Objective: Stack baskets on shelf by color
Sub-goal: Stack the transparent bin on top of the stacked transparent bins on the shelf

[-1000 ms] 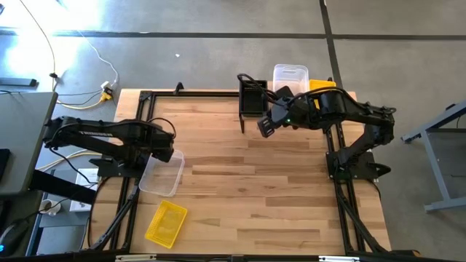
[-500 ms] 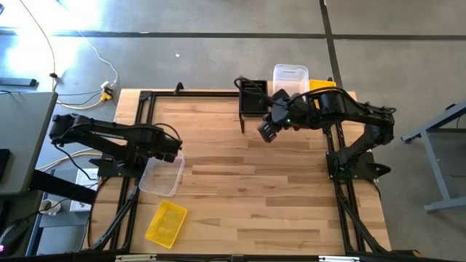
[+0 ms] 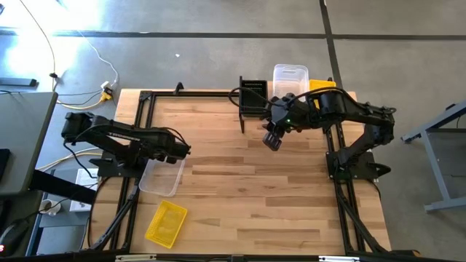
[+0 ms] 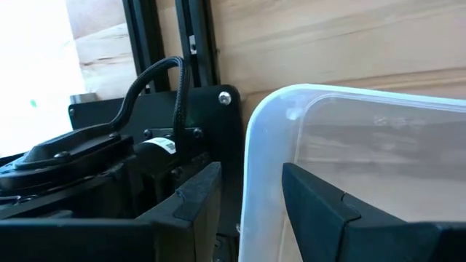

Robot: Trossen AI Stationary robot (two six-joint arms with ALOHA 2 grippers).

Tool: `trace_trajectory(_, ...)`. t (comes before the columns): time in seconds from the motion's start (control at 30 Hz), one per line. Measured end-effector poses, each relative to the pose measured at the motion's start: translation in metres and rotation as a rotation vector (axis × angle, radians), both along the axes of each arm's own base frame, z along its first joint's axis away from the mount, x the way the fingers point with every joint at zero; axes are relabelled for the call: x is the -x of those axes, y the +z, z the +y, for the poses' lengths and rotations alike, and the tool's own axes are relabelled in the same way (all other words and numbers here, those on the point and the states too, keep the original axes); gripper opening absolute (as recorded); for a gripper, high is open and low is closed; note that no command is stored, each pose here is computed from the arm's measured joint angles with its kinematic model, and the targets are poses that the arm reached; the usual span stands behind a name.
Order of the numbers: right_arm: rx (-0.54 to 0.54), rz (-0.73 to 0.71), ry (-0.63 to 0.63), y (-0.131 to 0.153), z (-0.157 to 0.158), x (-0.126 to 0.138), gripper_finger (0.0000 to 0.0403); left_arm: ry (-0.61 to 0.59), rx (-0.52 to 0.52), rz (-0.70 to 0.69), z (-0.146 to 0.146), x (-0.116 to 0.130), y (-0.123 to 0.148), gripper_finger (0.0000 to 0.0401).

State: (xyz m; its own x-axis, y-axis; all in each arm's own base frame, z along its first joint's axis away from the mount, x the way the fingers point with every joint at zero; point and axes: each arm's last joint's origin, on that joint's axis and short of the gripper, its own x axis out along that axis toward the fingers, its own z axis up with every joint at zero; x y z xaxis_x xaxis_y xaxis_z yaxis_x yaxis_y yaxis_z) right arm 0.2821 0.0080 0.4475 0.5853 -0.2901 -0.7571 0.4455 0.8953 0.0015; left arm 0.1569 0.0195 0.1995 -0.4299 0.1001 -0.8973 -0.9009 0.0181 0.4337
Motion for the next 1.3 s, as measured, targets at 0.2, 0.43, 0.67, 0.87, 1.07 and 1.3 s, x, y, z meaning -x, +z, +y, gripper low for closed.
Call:
trace_trajectory(0.2, 0.018, 0.021, 0.061, 0.000, 0.001, 0.000, 0.0108, -0.010, 0.025, 0.080, 0.001, -0.010, -0.015, 0.0136)
trace_trajectory(0.43, 0.043, 0.043, 0.097, -0.001, 0.001, 0.001, 0.0108, -0.014, 0.077, 0.156, 0.001, -0.023, -0.037, 0.0136)
trace_trajectory(0.67, 0.041, 0.054, 0.099, -0.001, 0.001, 0.002, 0.0108, -0.017, 0.142, 0.152, 0.000, -0.033, -0.053, 0.0135)
trace_trajectory(0.87, 0.041, 0.056, 0.100, -0.002, 0.001, 0.002, 0.0108, -0.027, 0.161, 0.117, 0.000, -0.037, -0.056, 0.0113)
trace_trajectory(1.07, 0.041, 0.056, 0.100, -0.002, 0.001, 0.002, 0.0108, -0.039, 0.175, 0.060, 0.000, -0.038, -0.050, 0.0049)
trace_trajectory(1.3, 0.041, 0.055, 0.100, -0.002, 0.001, 0.002, 0.0108, -0.011, 0.140, -0.107, 0.000, -0.036, -0.025, 0.0005)
